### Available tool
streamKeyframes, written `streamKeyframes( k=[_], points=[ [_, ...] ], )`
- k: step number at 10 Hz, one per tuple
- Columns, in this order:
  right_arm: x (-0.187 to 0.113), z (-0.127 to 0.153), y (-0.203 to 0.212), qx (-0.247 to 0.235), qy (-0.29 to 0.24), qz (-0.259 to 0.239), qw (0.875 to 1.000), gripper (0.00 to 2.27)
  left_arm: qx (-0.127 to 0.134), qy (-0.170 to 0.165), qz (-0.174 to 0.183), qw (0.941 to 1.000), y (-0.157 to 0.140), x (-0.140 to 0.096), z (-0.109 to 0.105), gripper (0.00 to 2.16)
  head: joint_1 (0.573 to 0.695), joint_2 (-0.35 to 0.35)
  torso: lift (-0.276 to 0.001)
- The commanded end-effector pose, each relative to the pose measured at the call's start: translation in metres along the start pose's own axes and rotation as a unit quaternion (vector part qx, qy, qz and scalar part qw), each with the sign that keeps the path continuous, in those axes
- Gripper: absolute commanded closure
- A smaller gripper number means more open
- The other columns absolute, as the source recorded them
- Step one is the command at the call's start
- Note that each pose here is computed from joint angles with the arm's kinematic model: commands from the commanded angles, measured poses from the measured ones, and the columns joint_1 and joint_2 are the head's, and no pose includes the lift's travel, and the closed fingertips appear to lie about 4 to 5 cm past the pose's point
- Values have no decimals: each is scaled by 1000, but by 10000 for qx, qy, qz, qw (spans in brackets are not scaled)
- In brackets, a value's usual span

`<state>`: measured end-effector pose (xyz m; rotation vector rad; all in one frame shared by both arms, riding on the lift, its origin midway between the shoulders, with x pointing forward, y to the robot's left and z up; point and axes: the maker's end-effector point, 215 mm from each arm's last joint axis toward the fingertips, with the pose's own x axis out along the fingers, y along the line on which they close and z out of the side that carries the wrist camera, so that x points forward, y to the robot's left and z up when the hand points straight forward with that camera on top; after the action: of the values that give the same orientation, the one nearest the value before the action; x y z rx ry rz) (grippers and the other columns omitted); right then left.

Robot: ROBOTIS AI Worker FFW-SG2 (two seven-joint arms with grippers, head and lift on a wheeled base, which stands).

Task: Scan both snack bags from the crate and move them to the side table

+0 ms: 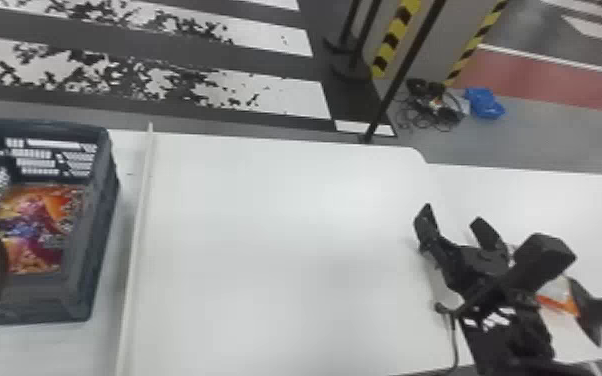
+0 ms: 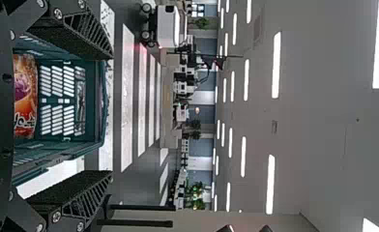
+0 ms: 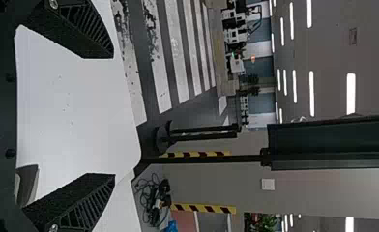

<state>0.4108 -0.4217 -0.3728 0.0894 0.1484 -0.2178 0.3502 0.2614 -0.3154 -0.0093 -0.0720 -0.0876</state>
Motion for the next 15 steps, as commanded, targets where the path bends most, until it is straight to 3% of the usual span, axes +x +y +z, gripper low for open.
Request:
streamKeyframes(
  k=[1, 5, 7, 9, 11, 13, 15],
  points=[
    [-13, -1, 36, -139, -219, 246, 9994, 53, -3, 0, 0, 10000, 0, 0, 0, 161, 695, -248, -75],
    [-44, -23, 123, -345, -417, 727, 9959, 53, -43, 56, -27, 10000, -6, 2, -8, 161, 695, -123, -75],
    [-64, -44, 148, -210, -352, 810, 9959, 53, -51, 96, -31, 9999, -7, 2, -12, 161, 695, -56, -75],
    [-73, -49, 159, -183, -403, 810, 9957, 39, -70, 140, -87, 9998, -15, 4, -18, 161, 695, -15, -75],
    [-82, -35, 174, -177, -675, 939, 9931, 39, -70, 173, -109, 9998, -17, 5, -20, 161, 695, -1, -75],
    [-83, -38, 178, -169, -639, 973, 9931, 39, -84, 154, -127, 9998, -17, 7, -14, 157, 695, 18, -75],
    [-84, -44, 181, -192, -584, 1014, 9929, 43, -72, 397, -112, 9991, -7, 15, -7, 161, 695, 27, -75]
  ],
)
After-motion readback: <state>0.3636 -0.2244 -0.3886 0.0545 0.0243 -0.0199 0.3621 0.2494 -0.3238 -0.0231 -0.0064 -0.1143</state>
